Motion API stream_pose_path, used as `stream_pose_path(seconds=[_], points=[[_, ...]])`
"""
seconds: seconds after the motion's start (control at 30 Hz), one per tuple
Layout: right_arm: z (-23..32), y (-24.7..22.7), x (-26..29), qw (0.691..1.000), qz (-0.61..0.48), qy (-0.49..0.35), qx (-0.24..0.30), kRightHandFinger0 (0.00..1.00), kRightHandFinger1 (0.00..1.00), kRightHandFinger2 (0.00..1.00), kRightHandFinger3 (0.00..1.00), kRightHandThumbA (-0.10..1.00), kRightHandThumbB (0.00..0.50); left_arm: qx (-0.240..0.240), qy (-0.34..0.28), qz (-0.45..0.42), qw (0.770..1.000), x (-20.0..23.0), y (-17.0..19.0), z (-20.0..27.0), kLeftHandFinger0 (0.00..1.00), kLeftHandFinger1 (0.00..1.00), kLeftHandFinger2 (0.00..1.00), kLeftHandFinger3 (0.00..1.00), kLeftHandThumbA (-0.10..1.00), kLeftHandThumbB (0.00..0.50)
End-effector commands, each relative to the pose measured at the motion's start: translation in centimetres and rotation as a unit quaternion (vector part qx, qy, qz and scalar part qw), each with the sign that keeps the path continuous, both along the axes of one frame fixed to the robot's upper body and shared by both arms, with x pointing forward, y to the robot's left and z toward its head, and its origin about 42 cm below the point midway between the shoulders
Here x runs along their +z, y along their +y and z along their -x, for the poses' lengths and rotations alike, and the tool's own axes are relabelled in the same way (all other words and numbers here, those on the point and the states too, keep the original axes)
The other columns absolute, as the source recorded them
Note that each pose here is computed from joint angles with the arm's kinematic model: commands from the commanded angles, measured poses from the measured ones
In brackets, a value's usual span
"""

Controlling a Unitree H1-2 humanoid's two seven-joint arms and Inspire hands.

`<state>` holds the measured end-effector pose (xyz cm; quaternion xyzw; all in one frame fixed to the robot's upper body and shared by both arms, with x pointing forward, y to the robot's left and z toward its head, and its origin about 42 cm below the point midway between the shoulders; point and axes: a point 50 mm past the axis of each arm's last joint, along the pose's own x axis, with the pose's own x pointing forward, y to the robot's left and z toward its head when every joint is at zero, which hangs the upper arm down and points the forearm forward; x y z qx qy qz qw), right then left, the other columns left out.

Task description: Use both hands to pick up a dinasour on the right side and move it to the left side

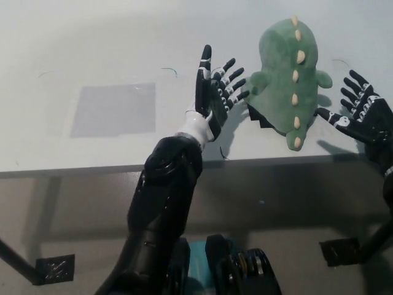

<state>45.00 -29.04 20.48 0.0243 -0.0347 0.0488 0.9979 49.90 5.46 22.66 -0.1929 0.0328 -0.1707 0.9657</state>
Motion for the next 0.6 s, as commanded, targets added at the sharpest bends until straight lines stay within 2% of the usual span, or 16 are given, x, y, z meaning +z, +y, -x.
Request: stream_pose_path(seconds=[0.0,0.1,0.13,0.17,0.2,0.3,0.37,0.5,0.53,0.57], points=[[-2.9,0.8,3.8,0.998,0.027,-0.062,0.008,1.00,1.00,1.00,1.00,1.00,0.179,-0.009,-0.030,-0.006,0.999,3.7,-1.4,-1.9,1.00,1.00,1.00,1.00,1.00,0.365],[-4.9,1.0,4.4,0.998,0.035,-0.057,0.006,1.00,1.00,1.00,1.00,1.00,0.200,-0.004,-0.029,-0.029,0.999,4.5,-1.5,-3.1,1.00,1.00,1.00,1.00,1.00,0.395],[-6.0,1.1,5.0,0.998,0.036,-0.051,0.005,1.00,1.00,1.00,1.00,1.00,0.215,-0.004,-0.030,-0.030,0.999,5.2,-1.7,-3.5,1.00,1.00,1.00,1.00,1.00,0.424],[-6.1,1.1,5.1,0.998,0.036,-0.051,0.004,1.00,1.00,1.00,1.00,1.00,0.216,-0.004,-0.030,-0.031,0.999,5.3,-1.7,-3.6,1.00,1.00,1.00,1.00,1.00,0.425],[-6.5,1.1,5.3,0.998,0.039,-0.051,0.005,1.00,1.00,1.00,1.00,1.00,0.246,-0.005,-0.033,-0.033,0.999,5.5,-1.8,-3.7,1.00,1.00,1.00,1.00,1.00,0.425],[-7.9,1.3,6.2,0.998,0.042,-0.050,0.006,1.00,1.00,1.00,1.00,1.00,0.251,-0.003,-0.045,-0.047,0.998,6.4,-2.1,-4.0,1.00,1.00,1.00,1.00,1.00,0.445],[-8.4,1.5,6.7,0.998,0.043,-0.050,0.006,1.00,1.00,1.00,1.00,1.00,0.281,0.002,-0.045,-0.058,0.997,6.8,-2.2,-4.3,1.00,1.00,1.00,1.00,1.00,0.422],[-8.9,1.5,7.0,0.998,0.032,-0.052,0.008,1.00,1.00,1.00,1.00,1.00,0.306,0.001,-0.048,-0.090,0.995,7.0,-2.2,-4.8,1.00,1.00,1.00,1.00,1.00,0.440],[-9.0,1.5,7.1,0.998,0.031,-0.052,0.007,1.00,1.00,1.00,1.00,1.00,0.339,0.003,-0.047,-0.092,0.995,7.1,-2.2,-5.0,1.00,1.00,1.00,1.00,1.00,0.419],[-9.1,1.6,7.2,0.998,0.028,-0.052,0.007,1.00,1.00,1.00,1.00,1.00,0.344,0.005,-0.047,-0.093,0.995,7.2,-2.3,-5.0,1.00,1.00,1.00,1.00,1.00,0.418]])
